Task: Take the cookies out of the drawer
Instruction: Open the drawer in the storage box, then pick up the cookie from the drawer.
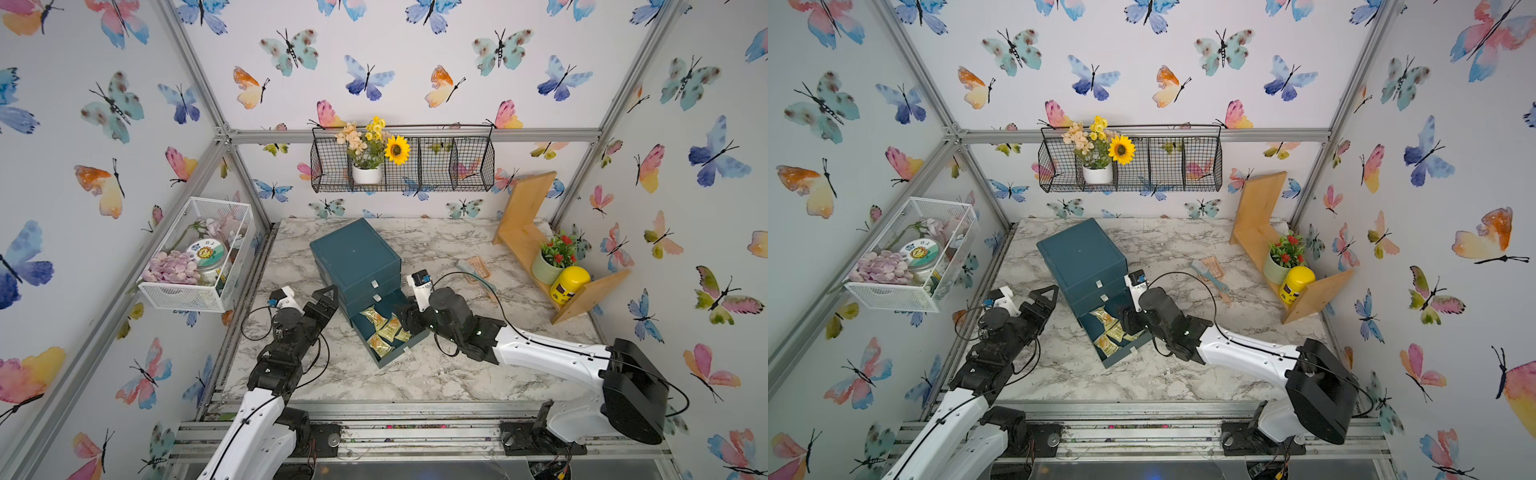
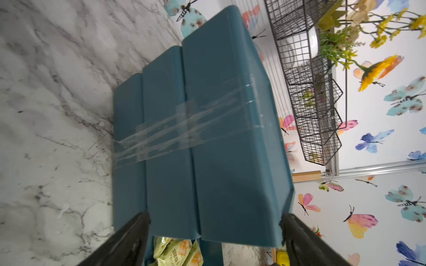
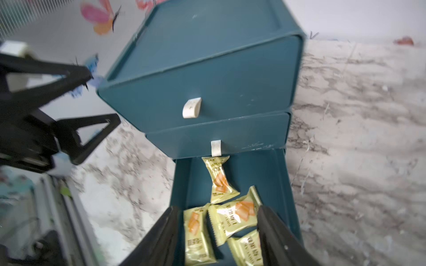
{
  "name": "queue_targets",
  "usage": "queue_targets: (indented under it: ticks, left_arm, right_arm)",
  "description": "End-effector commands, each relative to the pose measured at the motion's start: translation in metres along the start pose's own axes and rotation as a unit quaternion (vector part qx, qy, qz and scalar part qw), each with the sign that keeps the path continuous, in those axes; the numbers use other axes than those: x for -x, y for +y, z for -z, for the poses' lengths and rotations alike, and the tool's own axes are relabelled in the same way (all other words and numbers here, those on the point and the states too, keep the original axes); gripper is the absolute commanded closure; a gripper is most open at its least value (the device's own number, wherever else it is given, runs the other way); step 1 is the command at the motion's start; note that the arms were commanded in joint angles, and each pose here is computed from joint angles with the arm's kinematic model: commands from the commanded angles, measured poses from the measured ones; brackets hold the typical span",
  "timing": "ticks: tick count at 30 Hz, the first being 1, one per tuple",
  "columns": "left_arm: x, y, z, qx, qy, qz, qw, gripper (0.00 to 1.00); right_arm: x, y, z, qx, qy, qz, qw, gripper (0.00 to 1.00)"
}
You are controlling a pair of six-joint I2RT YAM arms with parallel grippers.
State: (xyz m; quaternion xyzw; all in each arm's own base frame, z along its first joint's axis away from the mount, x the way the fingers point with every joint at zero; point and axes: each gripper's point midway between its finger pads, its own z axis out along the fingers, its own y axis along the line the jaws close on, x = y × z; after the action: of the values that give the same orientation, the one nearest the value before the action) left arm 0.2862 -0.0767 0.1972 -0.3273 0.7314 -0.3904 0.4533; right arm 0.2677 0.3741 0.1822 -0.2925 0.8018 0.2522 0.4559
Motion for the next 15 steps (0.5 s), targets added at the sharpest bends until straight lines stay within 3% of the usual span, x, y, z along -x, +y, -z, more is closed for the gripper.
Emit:
queue_targets:
  ticks: [1,5,15]
  left_arm:
    - [-0.007,0.027,0.003,0.034,-0.005,0.03,0.999,0.08]
    - [-0.014,0.034,0.004,0.034,0.005,0.035,0.999,0.08]
    - [-0.02,0.044,0.005,0.037,0.009,0.046,0.998,0.08]
  right_arm:
    - [-0.039,0.006,-0.025,0.023,0.057,0.181,0.982,0.39]
    - [-0.043,0.011,-0.051,0.032,0.046,0.205,0.977,0.39]
    - [-0.058,0.009,-0.091,0.019,0.034,0.173,0.984,0.38]
